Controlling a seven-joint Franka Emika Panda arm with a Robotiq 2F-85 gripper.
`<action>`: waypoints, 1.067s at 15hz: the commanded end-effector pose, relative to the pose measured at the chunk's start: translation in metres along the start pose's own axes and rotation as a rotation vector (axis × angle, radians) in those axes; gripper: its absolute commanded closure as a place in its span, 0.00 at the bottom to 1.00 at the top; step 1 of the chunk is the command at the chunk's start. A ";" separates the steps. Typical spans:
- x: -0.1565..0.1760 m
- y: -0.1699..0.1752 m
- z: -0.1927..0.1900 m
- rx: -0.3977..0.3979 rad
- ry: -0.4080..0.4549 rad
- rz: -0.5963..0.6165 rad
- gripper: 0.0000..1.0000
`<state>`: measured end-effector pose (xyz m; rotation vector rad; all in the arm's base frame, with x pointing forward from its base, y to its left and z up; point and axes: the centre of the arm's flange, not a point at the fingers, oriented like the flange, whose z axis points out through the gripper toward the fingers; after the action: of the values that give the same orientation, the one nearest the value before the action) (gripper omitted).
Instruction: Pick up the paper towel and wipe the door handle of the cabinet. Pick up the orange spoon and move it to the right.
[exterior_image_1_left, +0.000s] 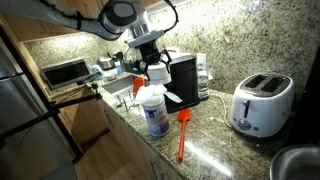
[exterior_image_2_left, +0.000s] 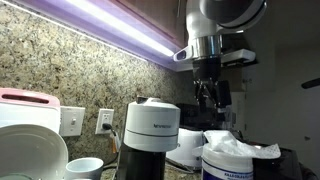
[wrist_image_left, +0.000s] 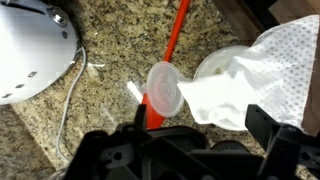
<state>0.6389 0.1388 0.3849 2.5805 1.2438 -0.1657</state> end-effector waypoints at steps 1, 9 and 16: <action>-0.031 -0.004 -0.037 -0.066 0.046 0.051 0.00; -0.072 0.032 0.021 -0.022 0.116 0.293 0.00; -0.121 0.043 0.123 0.098 0.076 0.411 0.00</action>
<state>0.6067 0.0052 0.3277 2.8122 0.7580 -0.0430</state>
